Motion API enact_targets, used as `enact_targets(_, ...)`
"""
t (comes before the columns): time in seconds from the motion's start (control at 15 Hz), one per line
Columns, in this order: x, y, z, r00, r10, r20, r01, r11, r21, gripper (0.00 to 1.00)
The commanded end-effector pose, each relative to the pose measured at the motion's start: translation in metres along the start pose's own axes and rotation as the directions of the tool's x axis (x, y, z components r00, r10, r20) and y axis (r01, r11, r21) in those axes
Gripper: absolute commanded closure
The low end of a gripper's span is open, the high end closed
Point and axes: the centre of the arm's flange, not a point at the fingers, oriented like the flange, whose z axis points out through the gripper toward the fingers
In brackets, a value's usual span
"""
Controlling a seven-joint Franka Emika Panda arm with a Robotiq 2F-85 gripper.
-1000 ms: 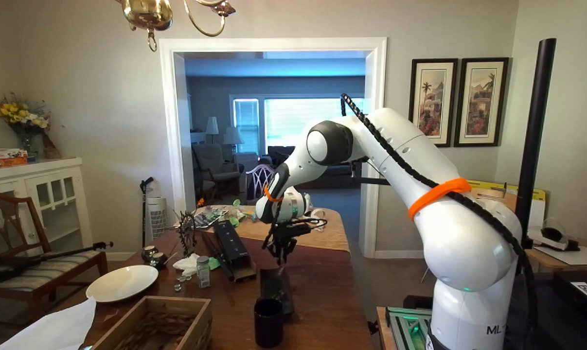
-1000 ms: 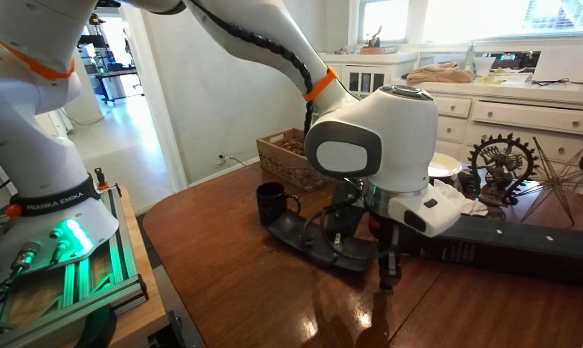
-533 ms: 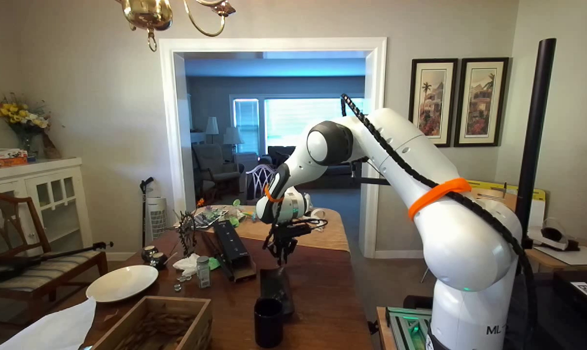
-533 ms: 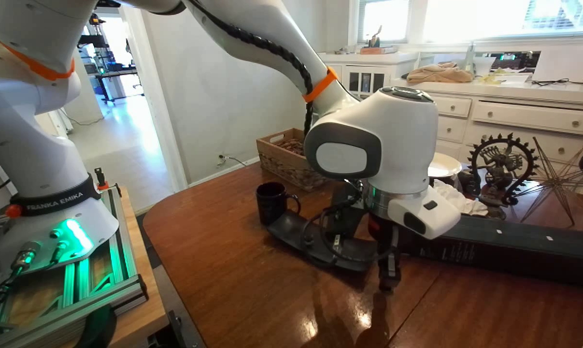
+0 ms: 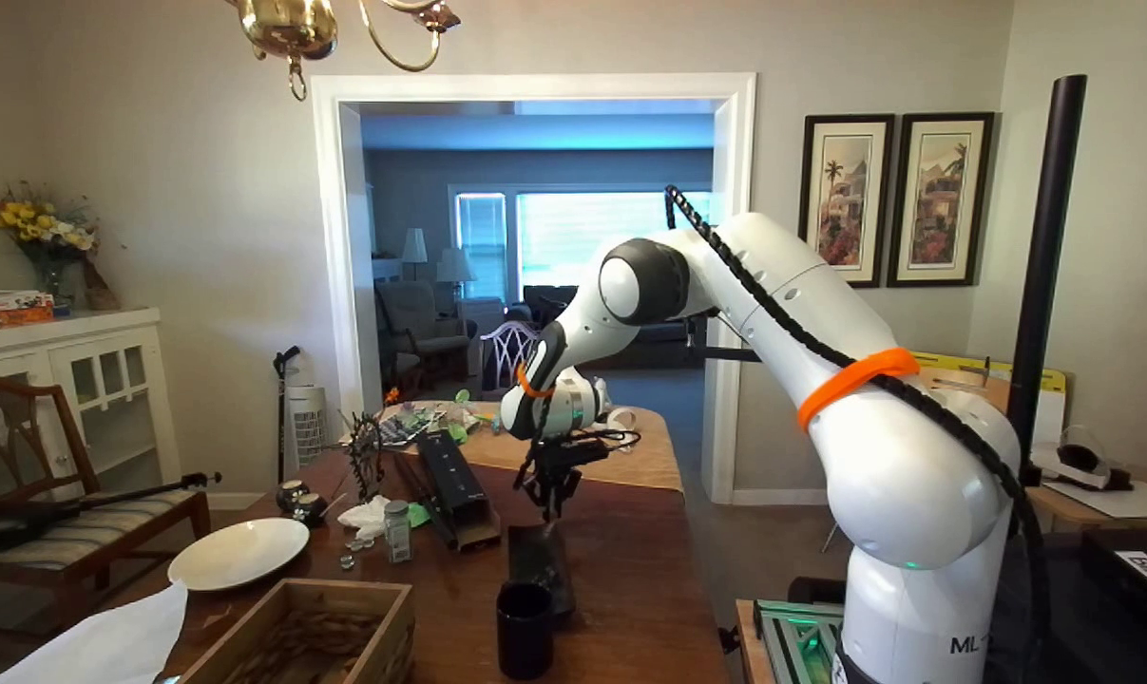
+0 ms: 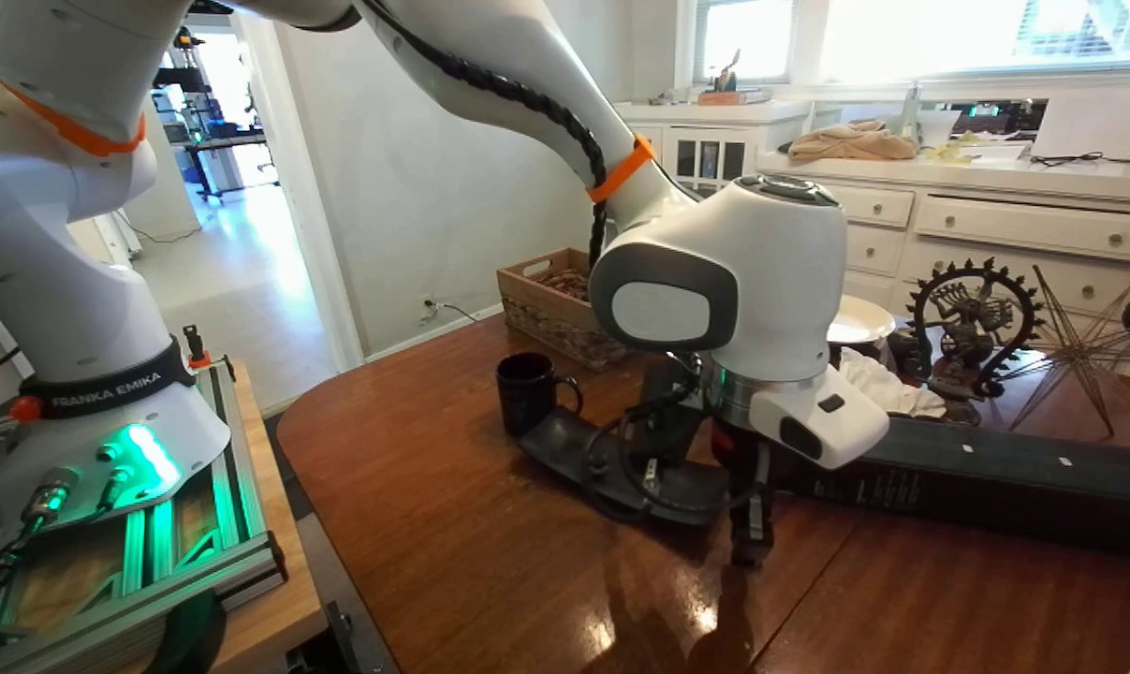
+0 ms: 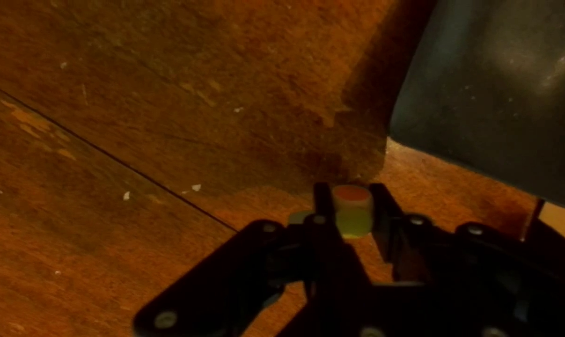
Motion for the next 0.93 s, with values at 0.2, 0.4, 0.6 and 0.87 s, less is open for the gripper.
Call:
enact_targets(0.2,0.004,0.000,0.005,1.000,0.013,0.010,-0.013,1.000,0.020,0.94)
enact_targets(0.4,0.004,0.003,0.003,1.000,0.018,0.007,-0.018,0.999,0.029,0.94)
enact_targets(0.6,0.006,0.006,0.003,1.000,0.024,0.004,-0.024,0.999,0.038,0.94)
enact_targets(0.87,0.007,0.012,0.001,0.999,0.032,-0.002,-0.032,0.999,0.042,0.94)
